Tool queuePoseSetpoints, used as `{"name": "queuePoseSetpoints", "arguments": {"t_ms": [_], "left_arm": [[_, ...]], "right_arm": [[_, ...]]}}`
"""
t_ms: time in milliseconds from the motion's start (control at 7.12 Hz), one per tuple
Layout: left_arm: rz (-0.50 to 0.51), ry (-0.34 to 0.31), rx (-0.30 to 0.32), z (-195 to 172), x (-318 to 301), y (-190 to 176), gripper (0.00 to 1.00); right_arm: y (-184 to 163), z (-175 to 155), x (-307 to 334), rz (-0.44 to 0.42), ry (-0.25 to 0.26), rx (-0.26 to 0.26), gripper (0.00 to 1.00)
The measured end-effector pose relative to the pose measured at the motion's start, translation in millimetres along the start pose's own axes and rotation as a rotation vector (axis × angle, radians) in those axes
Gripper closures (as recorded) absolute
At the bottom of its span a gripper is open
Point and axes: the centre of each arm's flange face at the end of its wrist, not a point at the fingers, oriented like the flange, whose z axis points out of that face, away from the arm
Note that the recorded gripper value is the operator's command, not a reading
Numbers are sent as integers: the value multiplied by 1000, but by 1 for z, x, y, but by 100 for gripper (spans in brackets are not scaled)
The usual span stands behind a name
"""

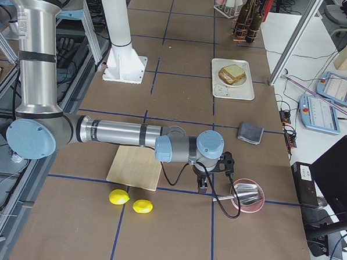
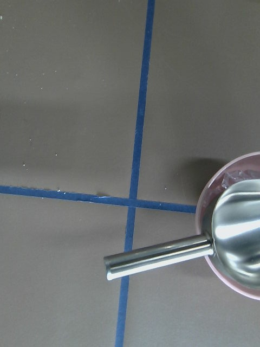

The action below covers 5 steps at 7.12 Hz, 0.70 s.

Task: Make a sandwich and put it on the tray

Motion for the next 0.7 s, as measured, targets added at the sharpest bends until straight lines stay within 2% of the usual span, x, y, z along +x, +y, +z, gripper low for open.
{"name": "queuePoseSetpoints", "arguments": {"t_ms": [422,703], "left_arm": [[-15,3,4,-2,1,-4,0],[-61,4,8,-4,3,-5,0]], "right_arm": [[7,-28,18,41,-14,56,0],[15,-35,27,67,-13,67,0]]}}
